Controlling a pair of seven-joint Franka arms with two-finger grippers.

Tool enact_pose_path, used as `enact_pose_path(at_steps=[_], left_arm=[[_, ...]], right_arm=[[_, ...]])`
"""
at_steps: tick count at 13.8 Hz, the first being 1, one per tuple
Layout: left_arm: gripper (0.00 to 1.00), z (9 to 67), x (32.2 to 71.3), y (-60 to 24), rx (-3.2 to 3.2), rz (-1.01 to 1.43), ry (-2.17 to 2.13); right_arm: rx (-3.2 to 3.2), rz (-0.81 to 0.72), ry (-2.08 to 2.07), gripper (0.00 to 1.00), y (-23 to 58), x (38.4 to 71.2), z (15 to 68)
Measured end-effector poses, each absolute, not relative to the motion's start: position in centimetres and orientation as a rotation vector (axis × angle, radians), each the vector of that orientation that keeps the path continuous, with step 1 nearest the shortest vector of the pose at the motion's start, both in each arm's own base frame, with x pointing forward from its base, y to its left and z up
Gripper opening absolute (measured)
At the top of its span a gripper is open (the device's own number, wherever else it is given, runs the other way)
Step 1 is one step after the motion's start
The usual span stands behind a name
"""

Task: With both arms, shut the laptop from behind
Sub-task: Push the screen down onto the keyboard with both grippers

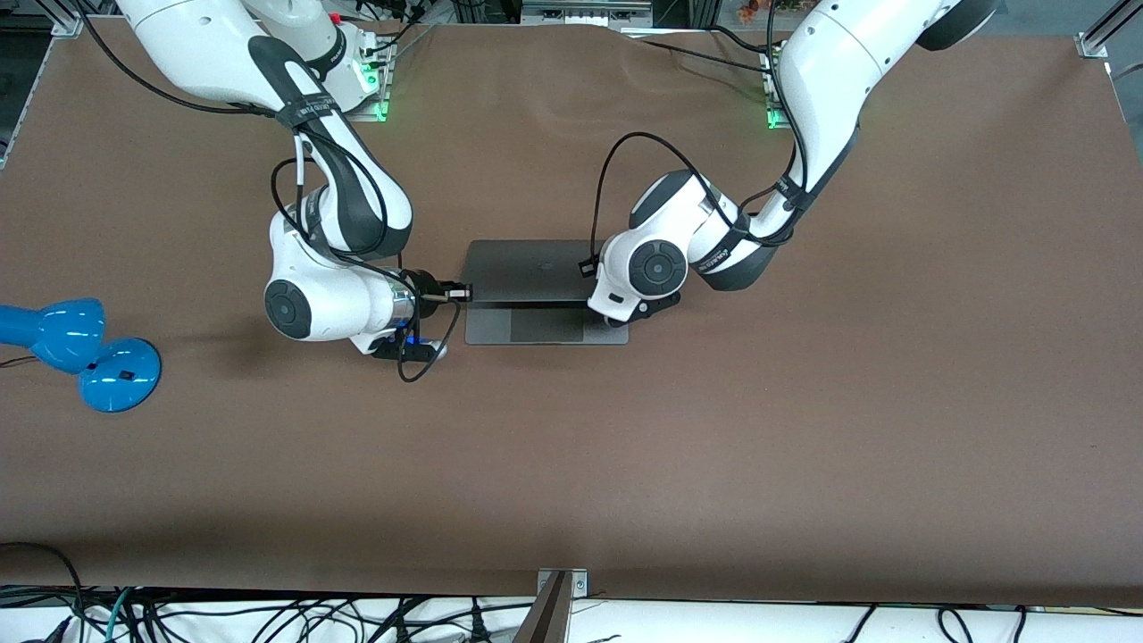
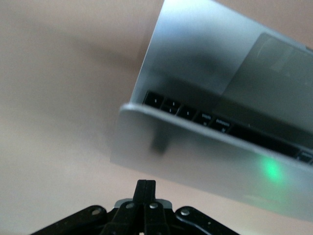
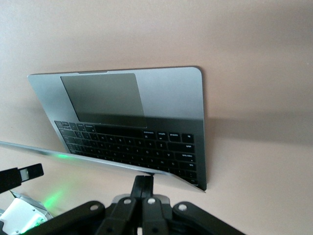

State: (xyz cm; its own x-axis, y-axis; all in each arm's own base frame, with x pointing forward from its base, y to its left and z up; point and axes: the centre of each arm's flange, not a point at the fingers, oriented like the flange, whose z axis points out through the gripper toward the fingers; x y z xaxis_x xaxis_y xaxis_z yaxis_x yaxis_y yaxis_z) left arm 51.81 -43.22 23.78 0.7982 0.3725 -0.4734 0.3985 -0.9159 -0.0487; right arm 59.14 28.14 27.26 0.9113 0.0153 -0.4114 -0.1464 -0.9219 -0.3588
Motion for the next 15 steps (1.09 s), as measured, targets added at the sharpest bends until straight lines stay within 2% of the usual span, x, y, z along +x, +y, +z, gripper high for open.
enact_pose_path(at_steps=[15], left_arm=[[0.01, 17.9, 54.3, -43.1, 2.93, -0.686, 0.674]], right_arm=[[-2.667, 0.537, 0.086, 0.01, 27.3, 62.2, 20.3]])
